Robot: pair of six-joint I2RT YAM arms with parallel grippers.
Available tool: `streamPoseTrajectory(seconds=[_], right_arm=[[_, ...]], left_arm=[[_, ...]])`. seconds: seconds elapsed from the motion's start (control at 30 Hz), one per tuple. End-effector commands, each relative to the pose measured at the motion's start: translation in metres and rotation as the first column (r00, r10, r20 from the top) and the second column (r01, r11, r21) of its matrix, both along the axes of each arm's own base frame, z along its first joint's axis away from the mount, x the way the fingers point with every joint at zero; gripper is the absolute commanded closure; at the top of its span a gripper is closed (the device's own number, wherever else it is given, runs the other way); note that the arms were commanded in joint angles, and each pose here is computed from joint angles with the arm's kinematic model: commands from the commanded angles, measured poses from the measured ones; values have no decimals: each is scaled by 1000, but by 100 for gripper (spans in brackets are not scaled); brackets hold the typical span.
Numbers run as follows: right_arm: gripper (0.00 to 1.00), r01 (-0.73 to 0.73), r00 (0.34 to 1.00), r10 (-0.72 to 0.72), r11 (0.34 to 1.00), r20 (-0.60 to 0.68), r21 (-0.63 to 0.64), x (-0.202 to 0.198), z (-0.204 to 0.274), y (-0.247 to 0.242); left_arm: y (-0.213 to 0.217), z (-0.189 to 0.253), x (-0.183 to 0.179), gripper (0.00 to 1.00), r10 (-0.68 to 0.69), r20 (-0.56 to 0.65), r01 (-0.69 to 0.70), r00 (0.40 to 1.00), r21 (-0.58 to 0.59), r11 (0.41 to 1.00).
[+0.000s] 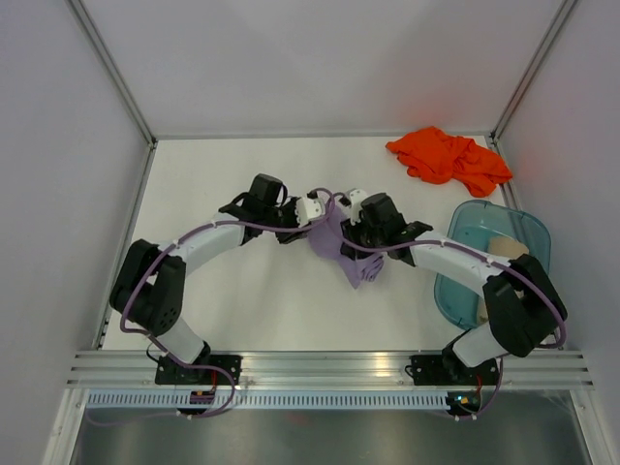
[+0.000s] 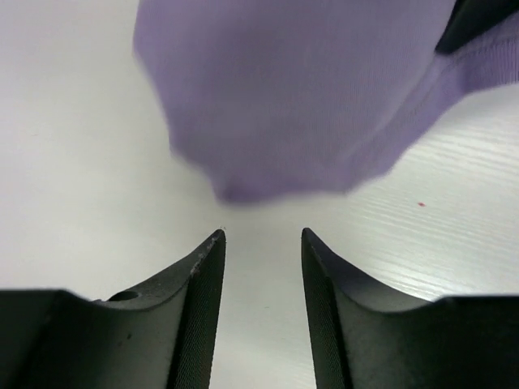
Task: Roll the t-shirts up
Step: Place the rolled tshirt into the container
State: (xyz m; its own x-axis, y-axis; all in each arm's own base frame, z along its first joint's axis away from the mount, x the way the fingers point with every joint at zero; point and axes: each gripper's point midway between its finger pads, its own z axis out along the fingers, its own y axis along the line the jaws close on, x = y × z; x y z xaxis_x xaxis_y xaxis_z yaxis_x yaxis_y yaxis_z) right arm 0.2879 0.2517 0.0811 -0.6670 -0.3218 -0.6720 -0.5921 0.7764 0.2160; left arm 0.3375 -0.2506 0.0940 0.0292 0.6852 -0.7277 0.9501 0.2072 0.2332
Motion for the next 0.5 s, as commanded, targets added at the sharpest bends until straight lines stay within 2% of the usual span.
streamPoseTrajectory(seconds=[0.0, 0.1, 0.23, 0.27, 0.3, 0.37, 0.4, 0.43, 0.47], right_arm=[[100, 172, 972, -181, 983, 152, 71, 41, 53, -33], [100, 280, 939, -286, 958, 191, 58, 55, 73, -66], [100, 470, 855, -470, 881, 219, 57, 68, 108, -127], [100, 567, 807, -553, 824, 205, -8, 64, 104, -163], [100, 613, 773, -594, 790, 224, -20, 62, 115, -181], [100, 731, 675, -700, 676, 234, -88, 52, 115, -226], [100, 772, 634, -742, 626, 219, -111, 38, 115, -248], [100, 783, 620, -753, 611, 220, -118, 32, 114, -252], [100, 827, 561, -797, 547, 222, -130, 24, 113, -271]], left_arm=[[3, 49, 34, 51, 185, 9, -184, 983, -94, 978], [9, 68, 38, 44, 253, -41, -256, 967, -113, 960], [24, 65, 35, 43, 325, -62, -330, 944, -80, 941], [27, 66, 35, 43, 340, -60, -344, 939, -79, 936], [31, 64, 33, 43, 358, -67, -362, 931, -74, 929], [36, 70, 31, 43, 375, -67, -380, 925, -89, 921], [38, 67, 29, 43, 389, -78, -395, 918, -87, 914], [39, 69, 28, 43, 398, -77, -404, 914, -91, 910], [43, 73, 27, 43, 411, -70, -417, 909, -97, 904]])
